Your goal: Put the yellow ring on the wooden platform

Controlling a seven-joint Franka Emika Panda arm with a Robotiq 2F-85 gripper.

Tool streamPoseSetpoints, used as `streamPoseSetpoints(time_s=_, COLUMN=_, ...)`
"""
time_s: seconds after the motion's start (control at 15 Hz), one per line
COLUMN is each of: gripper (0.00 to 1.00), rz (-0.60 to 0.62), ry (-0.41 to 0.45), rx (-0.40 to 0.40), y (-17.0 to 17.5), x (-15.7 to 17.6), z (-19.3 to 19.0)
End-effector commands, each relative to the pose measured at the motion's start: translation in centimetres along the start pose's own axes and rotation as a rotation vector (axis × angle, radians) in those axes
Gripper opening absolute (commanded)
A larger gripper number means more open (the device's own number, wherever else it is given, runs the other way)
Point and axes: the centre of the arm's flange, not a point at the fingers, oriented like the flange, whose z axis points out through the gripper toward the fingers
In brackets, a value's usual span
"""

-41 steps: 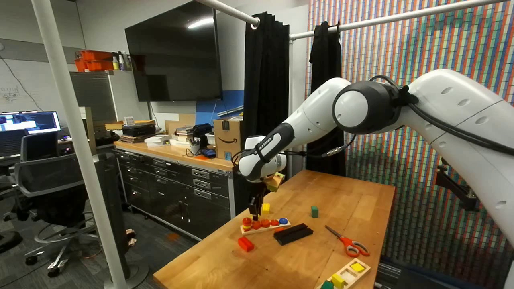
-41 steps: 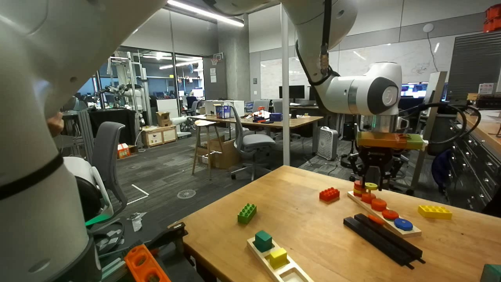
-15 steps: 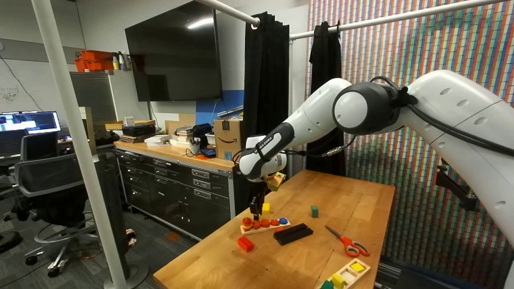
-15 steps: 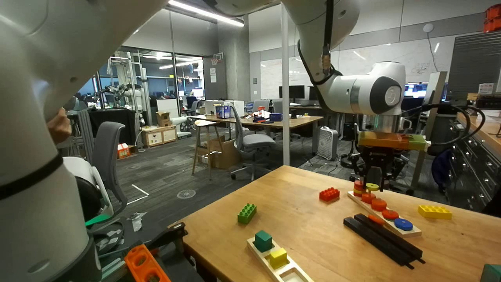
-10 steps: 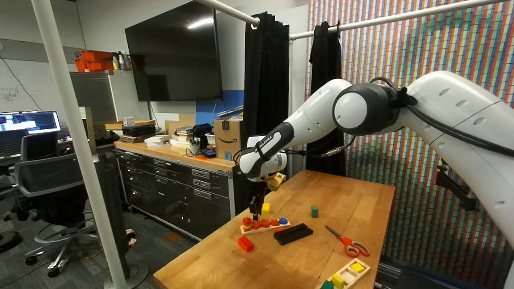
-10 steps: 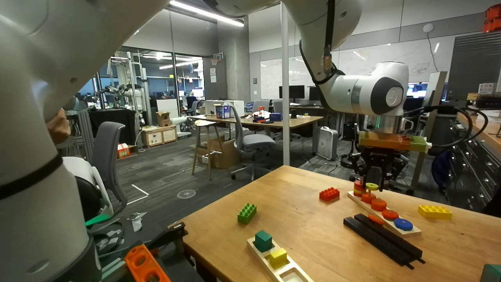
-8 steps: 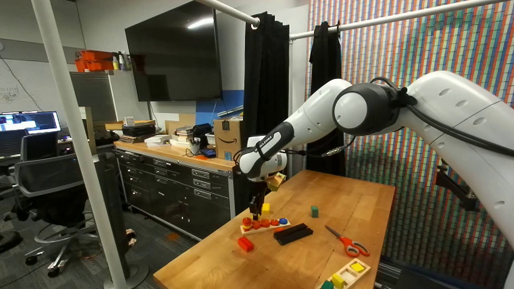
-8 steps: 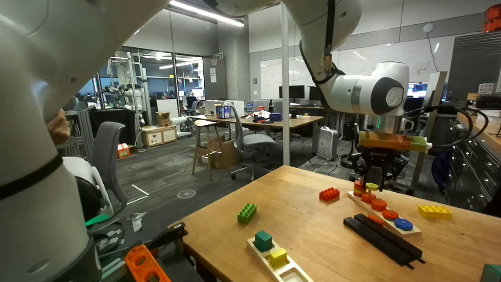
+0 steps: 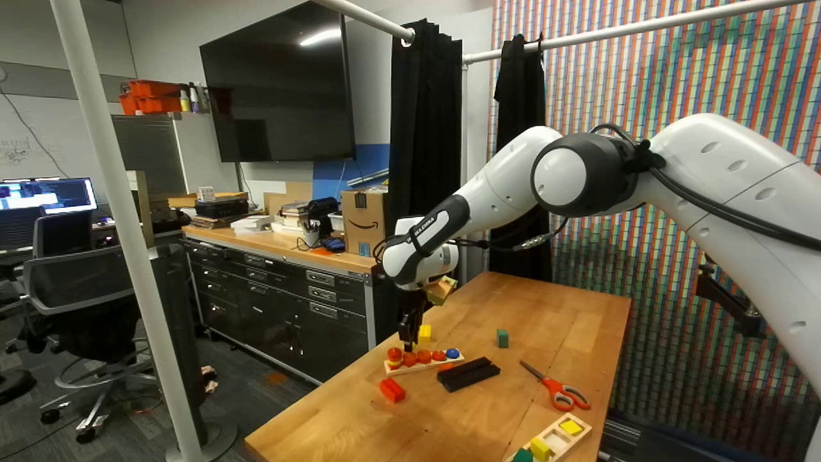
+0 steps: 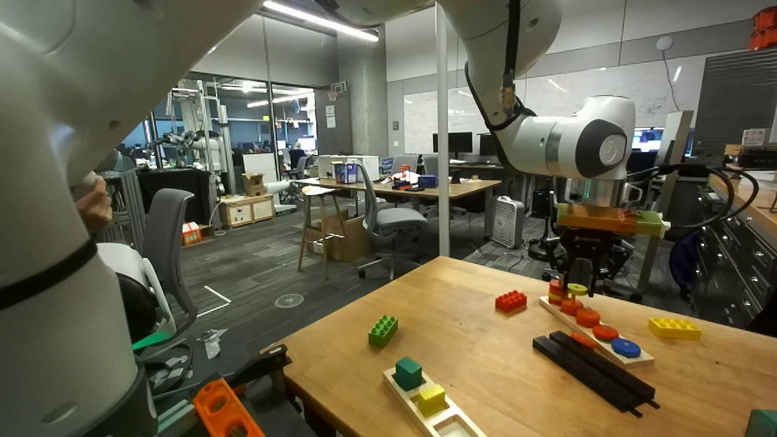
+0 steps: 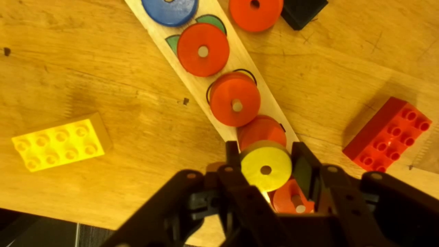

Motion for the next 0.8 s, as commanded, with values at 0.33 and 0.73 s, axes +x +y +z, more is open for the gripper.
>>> streamPoseSetpoints(time_s=0.33, gripper=0.22, rz=0.026, ry=-0.027, rx=0.015, y=1.4, x=-0.18, z=1.96)
streamPoseSetpoints(time_s=0.73, gripper=0.22, rz=0.04, ry=-0.034, rx=0.012, y=1.67, x=-0.57, z=1.82)
